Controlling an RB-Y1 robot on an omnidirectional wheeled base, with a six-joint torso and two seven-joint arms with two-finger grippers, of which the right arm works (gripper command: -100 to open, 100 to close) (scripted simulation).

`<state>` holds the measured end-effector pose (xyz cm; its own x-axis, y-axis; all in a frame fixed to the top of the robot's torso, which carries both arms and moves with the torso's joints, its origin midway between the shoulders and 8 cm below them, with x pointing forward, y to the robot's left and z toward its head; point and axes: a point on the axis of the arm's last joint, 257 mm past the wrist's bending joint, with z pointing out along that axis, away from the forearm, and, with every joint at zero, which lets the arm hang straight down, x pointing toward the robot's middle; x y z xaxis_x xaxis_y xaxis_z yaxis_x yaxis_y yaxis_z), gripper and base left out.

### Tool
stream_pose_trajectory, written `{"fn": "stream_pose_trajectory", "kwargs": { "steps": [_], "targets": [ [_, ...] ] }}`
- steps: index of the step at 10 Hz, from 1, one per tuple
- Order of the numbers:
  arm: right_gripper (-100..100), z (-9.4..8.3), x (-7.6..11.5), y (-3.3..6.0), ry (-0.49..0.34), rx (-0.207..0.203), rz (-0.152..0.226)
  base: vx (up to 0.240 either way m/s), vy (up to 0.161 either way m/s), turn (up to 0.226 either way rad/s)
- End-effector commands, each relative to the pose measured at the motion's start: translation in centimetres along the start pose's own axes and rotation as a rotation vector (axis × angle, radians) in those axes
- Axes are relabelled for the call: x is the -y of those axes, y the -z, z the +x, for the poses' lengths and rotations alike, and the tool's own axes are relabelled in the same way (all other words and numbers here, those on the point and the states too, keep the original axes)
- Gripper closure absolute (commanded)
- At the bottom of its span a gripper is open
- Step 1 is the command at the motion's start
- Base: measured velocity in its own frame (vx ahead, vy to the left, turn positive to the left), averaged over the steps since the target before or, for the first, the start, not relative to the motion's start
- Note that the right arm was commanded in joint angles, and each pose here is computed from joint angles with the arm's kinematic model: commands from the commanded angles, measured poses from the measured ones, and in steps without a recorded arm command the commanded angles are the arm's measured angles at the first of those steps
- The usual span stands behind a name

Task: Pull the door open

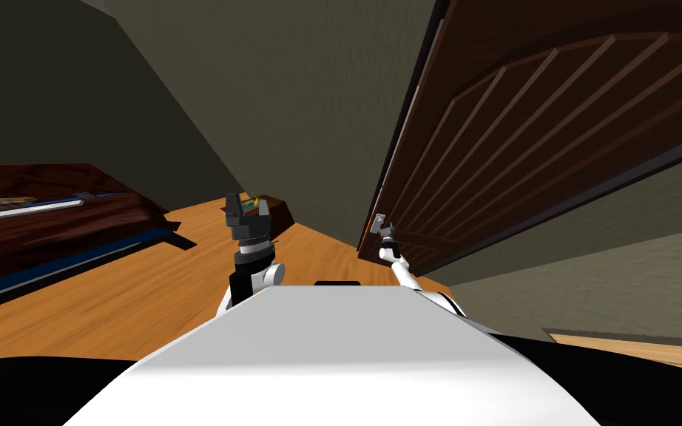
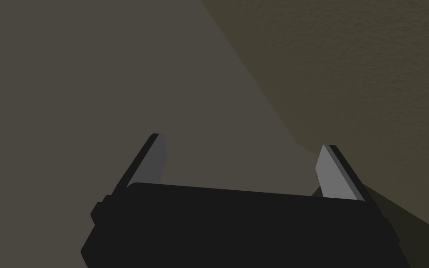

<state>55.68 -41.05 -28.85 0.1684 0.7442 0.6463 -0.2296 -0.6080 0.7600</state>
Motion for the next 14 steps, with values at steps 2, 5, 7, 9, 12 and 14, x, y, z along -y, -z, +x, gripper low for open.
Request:
{"fn": "stream_pose_trajectory", "kwargs": {
  "steps": [2, 5, 7, 9, 12, 14],
  "targets": [
    [-100, 1.0, 1.0, -0.16, -0.166, 0.017, -0.004, -0.075, -0.043, 0.050],
    [-100, 1.9, 2.0, -0.28, -0.323, 0.031, -0.007, -0.074, -0.034, 0.043],
    [-100, 2.3, 2.5, -0.32, -0.404, 0.038, -0.008, -0.053, -0.033, 0.022],
    [-100, 2.8, 2.9, -0.36, -0.475, 0.045, -0.009, -0.052, -0.024, 0.031],
    [-100, 4.0, 4.2, -0.44, -0.656, 0.063, -0.011, -0.093, -0.038, 0.048],
    [-100, 4.6, 4.9, -0.46, -0.756, 0.072, -0.012, -0.108, -0.037, 0.041]
  ]
}}
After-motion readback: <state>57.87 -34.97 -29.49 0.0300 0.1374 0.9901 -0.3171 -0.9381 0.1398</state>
